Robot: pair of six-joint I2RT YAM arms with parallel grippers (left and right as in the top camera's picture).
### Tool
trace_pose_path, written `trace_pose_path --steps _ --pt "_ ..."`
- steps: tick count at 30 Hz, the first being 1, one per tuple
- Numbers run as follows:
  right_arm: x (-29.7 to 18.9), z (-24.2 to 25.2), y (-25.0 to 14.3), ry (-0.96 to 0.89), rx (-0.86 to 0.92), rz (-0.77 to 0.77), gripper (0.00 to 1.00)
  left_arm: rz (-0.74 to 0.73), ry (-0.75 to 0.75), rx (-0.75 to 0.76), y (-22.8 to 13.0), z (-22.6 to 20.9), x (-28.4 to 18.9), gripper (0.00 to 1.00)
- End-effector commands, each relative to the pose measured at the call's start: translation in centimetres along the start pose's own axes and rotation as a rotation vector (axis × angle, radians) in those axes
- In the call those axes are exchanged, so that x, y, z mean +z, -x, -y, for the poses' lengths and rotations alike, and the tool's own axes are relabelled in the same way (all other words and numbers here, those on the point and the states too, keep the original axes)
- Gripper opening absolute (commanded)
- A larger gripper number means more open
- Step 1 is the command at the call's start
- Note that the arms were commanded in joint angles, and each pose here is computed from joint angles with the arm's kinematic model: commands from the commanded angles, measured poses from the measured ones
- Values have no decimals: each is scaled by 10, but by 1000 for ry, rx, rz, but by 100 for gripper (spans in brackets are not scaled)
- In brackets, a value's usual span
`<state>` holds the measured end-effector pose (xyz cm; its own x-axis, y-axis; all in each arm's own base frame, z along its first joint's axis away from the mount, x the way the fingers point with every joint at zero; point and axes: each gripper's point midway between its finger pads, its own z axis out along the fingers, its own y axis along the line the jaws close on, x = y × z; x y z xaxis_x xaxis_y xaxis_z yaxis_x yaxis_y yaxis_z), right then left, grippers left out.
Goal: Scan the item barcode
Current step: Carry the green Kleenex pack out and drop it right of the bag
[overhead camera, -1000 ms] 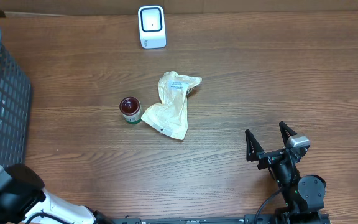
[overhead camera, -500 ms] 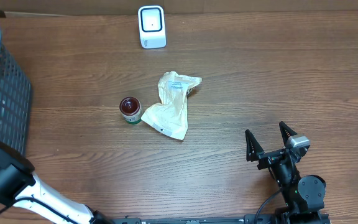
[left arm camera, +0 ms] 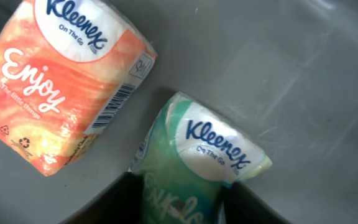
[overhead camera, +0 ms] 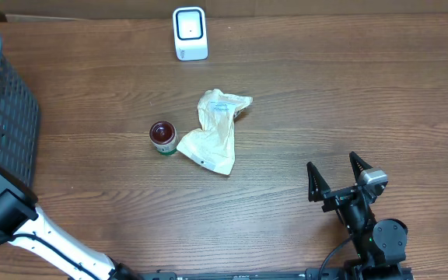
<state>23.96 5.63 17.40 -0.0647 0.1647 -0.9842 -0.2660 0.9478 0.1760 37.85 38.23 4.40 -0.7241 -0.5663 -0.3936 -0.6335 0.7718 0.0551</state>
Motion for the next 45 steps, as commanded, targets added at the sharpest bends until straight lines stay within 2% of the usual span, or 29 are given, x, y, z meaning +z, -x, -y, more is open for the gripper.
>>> trace_pose_path --steps 1,3,8,12,16,19,20,22,26,29,30,34,35,41,45 --pt "0 1 -3 -2 -1 -2 100 -69 -24 37 -19 13 22 14" --pt "0 1 -3 -2 -1 -2 100 -84 -27 40 -22 15 21 4" --pt "0 1 -3 -2 -1 -2 100 -87 -28 -13 -17 20 4 4" --pt "0 1 -3 -2 -1 -2 100 43 -24 -89 23 20 -57 4" --pt "0 1 -3 -2 -1 -2 100 218 -42 -188 61 18 -147 4" --pt "0 1 -3 -2 -1 -2 100 385 -253 -230 66 52 -271 4" --pt "0 1 -3 -2 -1 -2 100 398 -302 -232 61 63 -293 4" --pt "0 1 -3 -2 -1 -2 100 385 -392 -187 35 97 -334 4" --pt "0 1 -3 -2 -1 -2 100 244 -389 -25 -26 161 -353 5" --pt "0 1 -3 -2 -1 -2 100 95 -430 157 -77 225 -340 5" --pt "0 1 -3 -2 -1 -2 100 19 -458 260 -109 263 -328 4" --pt "0 1 -3 -2 -1 -2 100 -82 -504 399 -169 329 -300 4" --pt "0 1 -3 -2 -1 -2 100 -106 -525 454 -196 355 -287 4" --pt "0 1 -3 -2 -1 -2 100 -159 -578 554 -271 417 -255 4" --pt "0 1 -3 -2 -1 -2 100 -157 -631 646 -310 457 -253 4"
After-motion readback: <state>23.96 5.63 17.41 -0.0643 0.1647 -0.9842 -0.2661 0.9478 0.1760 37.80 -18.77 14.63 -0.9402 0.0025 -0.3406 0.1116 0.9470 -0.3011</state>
